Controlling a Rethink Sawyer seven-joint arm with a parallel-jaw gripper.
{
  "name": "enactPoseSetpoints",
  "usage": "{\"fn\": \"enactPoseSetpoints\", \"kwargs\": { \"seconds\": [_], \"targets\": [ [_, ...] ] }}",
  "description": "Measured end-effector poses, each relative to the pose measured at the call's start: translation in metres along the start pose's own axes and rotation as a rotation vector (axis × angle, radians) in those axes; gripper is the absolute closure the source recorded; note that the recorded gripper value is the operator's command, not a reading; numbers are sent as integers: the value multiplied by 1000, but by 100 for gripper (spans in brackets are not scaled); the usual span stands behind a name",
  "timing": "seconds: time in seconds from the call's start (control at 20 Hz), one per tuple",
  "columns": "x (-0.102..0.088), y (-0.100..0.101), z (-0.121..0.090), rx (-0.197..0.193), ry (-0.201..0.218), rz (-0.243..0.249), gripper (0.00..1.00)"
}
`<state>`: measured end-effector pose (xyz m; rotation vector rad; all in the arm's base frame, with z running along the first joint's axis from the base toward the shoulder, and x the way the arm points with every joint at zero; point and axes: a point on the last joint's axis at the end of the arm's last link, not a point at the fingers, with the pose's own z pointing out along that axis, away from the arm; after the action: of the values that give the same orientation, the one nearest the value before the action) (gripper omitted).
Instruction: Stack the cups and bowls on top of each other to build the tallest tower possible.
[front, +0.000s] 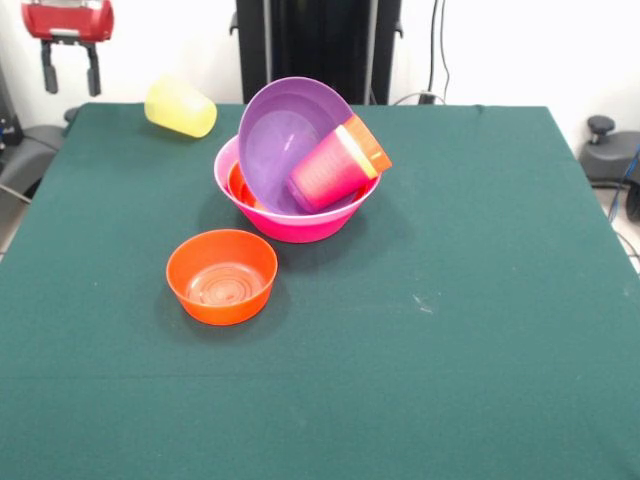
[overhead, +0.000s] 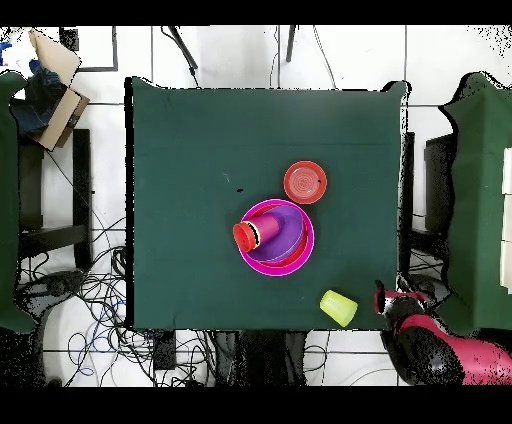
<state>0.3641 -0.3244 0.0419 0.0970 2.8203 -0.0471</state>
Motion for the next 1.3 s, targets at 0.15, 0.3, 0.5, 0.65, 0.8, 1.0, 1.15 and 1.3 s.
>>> {"fn": "enactPoseSetpoints", "kwargs": {
  "seconds": [0.15, 0.3, 0.5, 0.65, 0.8, 1.0, 1.15, 1.3],
  "targets": [
    [7, 11, 1, 3, -3, -15, 0],
    [14, 26, 1, 0, -6, -22, 0],
    [23, 45, -1, -6, 0, -33, 0],
    [30, 56, -3, -9, 7, -42, 0],
    [35, 61, -4, -8, 13, -46, 0],
    [46, 66, -5, -6, 28, -41, 0],
    [53, 71, -2, -17, 35, -32, 0],
    [59, 75, 2, -31, 46, -23, 0]
  ]
}}
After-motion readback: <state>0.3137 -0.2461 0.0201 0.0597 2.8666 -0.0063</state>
